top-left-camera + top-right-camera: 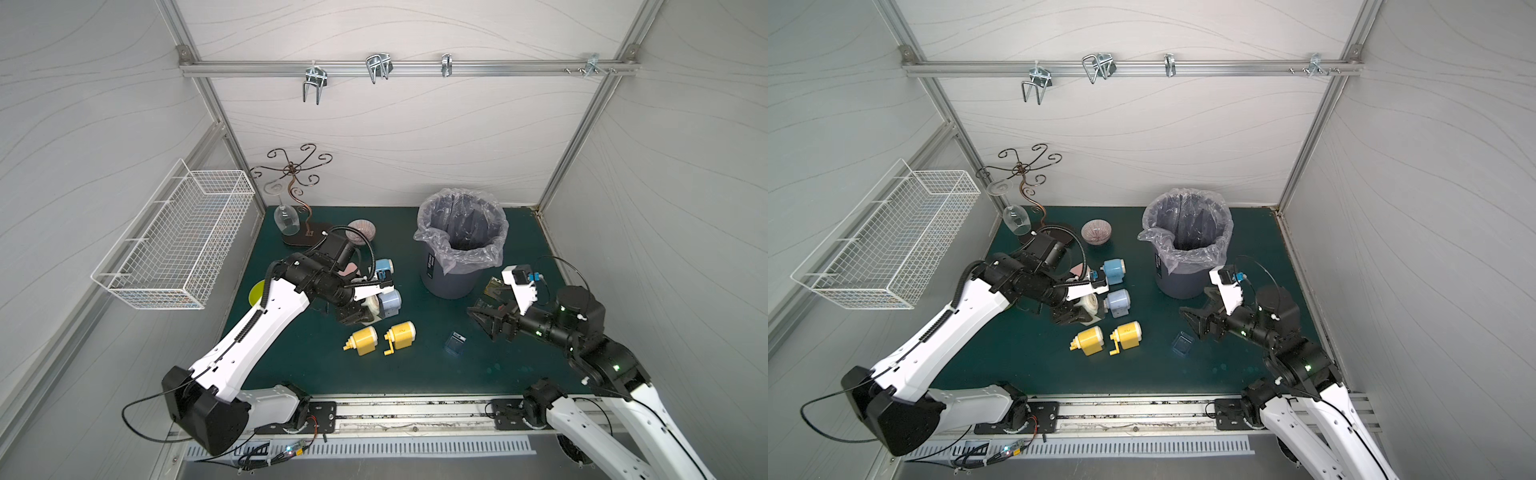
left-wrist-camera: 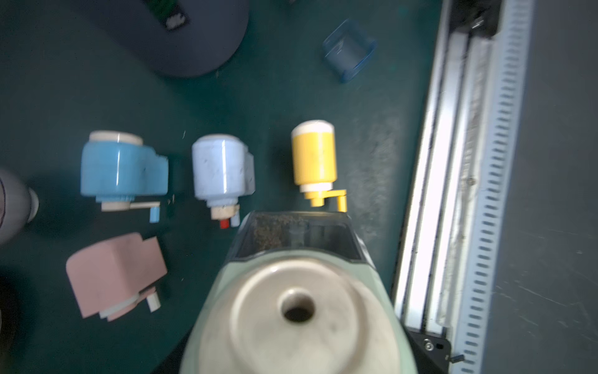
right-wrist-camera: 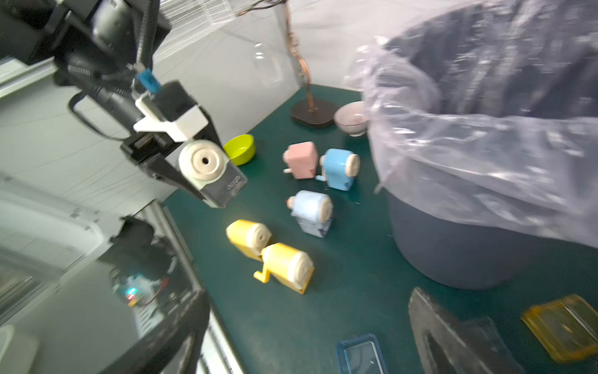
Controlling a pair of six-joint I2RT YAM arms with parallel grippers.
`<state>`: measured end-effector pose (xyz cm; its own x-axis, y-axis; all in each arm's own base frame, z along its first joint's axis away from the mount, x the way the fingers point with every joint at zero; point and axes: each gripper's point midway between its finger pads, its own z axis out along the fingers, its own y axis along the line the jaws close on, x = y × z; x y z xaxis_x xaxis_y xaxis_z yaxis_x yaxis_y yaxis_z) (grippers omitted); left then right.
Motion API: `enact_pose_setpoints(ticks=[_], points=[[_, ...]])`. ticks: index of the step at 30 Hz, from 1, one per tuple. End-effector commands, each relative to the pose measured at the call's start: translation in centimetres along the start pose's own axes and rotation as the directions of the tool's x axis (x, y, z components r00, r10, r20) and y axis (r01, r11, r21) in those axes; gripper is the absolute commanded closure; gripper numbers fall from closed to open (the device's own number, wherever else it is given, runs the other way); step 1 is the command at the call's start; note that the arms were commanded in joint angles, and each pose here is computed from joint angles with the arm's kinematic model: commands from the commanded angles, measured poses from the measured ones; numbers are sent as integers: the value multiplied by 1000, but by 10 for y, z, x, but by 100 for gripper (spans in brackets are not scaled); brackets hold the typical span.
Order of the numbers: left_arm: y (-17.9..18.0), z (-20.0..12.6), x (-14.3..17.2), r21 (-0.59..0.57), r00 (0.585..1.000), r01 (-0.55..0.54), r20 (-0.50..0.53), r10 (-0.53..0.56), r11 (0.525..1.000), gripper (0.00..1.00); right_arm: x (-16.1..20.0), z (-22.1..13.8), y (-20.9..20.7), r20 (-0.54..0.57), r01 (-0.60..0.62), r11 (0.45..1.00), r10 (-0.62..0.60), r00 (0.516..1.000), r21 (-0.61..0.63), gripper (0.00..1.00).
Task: Take out the pencil sharpener tray and clean the shavings
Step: Open the container of the pencil sharpener.
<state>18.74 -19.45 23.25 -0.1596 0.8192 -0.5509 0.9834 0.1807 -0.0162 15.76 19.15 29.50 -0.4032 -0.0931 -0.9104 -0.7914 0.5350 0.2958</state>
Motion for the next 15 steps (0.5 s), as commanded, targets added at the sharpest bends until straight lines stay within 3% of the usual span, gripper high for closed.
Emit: enact_pose_setpoints(ticks=[1,8,15], points=[[-46,-21,-25,140,995,-32,96,18,990,100,-21,6,50,99,136,956,-114,989,-259,4],[-79,-21,-40,198,995,-87,70,74,976,100,0,52,101,51,322,890,-323,945,-321,4],[-92,-24,-54,198,988,-120,124,97,973,100,6,74,129,72,345,869,-342,937,-354,1]])
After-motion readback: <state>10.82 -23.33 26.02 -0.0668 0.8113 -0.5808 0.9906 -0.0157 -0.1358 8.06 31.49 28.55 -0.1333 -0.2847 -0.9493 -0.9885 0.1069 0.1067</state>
